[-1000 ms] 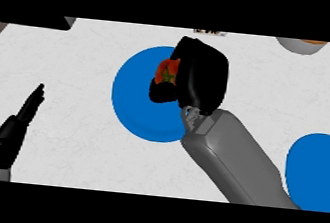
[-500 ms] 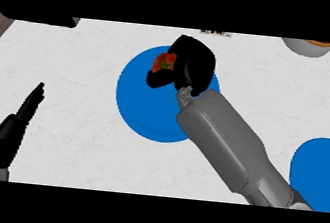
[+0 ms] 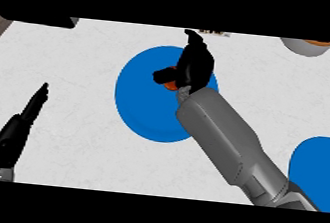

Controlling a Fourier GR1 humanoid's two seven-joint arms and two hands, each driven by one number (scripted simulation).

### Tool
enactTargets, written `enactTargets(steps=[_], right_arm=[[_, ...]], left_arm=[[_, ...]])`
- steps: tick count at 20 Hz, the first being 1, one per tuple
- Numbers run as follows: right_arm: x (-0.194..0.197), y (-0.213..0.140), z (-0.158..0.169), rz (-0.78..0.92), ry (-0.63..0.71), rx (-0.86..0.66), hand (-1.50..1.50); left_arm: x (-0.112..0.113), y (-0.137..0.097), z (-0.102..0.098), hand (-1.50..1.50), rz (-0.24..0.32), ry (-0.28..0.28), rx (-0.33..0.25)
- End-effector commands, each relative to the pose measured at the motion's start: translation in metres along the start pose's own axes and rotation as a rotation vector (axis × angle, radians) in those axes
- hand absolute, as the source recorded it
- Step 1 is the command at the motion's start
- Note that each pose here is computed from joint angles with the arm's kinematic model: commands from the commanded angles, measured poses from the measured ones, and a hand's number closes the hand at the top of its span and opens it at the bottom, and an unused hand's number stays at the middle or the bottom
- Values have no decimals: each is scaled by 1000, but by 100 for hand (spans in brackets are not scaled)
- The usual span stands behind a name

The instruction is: Pick the tomato from the plate and place it in the plate

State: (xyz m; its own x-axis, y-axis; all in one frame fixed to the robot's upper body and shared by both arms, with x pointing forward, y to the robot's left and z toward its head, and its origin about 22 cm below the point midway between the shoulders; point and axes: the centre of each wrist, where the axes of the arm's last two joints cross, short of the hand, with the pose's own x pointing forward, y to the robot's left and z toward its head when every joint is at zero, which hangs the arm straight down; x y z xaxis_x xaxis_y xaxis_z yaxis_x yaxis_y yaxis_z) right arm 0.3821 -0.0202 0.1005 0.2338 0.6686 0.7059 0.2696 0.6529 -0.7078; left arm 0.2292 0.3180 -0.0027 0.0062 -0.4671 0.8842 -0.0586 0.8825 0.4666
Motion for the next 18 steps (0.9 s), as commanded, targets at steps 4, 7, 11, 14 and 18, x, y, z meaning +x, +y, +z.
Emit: enactTargets(steps=[4,7,11,14,18], right_arm=[[8,-4,-2,-285,29,-235,-150],[-5,-8,-7,-337,67,-290,-150],[-42,-21,5,-502,65,-359,-150],[-64,-40,24,-548,21,-347,-150],[-116,-69,46,-527,-43,-364,-150]], left_arm=[[-3,21,3,0,-11,21,33],[-14,14,21,0,4,52,34],[-18,15,25,0,-4,54,59],[-12,31,22,0,-12,54,69],[-19,21,21,0,-9,53,66]])
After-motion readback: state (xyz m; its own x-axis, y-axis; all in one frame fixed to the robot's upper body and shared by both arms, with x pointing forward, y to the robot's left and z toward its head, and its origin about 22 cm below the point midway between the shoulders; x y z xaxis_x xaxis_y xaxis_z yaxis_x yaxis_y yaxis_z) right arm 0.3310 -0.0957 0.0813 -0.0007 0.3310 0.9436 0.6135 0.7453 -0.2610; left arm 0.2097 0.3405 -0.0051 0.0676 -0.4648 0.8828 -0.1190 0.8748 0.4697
